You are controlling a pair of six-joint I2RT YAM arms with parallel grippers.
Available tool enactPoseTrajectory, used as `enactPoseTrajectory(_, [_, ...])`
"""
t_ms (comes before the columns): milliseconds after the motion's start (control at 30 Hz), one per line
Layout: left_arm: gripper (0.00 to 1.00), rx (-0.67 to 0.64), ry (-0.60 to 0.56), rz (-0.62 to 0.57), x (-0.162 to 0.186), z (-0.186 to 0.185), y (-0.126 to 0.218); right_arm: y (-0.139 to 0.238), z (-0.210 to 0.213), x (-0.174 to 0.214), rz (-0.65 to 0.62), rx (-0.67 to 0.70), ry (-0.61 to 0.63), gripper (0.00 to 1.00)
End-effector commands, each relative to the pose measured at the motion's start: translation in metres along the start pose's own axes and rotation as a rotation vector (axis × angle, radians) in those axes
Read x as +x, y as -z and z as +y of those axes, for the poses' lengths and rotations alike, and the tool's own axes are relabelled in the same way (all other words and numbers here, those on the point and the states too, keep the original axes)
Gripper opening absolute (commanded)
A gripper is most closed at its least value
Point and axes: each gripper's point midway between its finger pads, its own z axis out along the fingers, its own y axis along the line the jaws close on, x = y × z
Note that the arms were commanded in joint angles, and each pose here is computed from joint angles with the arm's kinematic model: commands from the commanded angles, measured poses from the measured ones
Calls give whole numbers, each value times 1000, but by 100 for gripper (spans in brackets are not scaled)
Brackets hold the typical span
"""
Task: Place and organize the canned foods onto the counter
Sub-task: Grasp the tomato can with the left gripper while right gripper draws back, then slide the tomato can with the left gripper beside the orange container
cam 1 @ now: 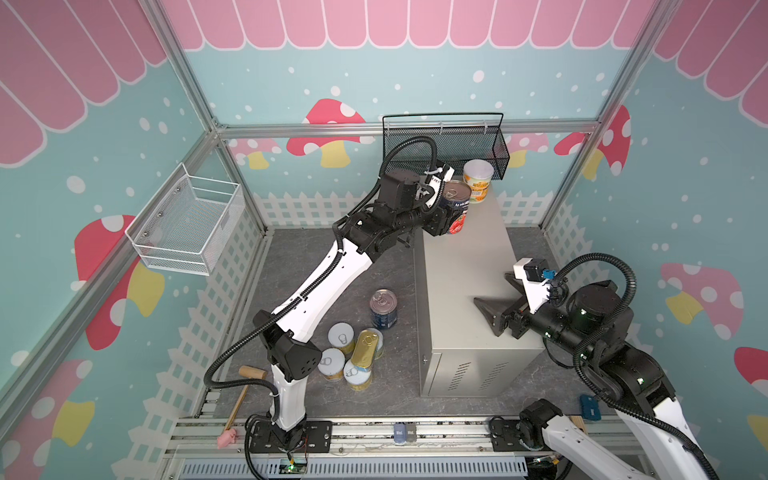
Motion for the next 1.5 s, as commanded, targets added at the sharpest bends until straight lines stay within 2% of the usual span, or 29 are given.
enactPoseTrajectory(0, [54, -37, -26, -36, -10, 16, -5, 2, 2, -2, -19, -9, 28, 99])
enactPoseTrajectory(500, [53, -141, -51, -37, -6, 55, -28, 3, -2, 3, -15, 17, 25, 99])
enactPoseTrajectory(1467, [54, -183, -91, -73, 4, 94, -61, 4, -2, 6, -23, 16, 15, 99])
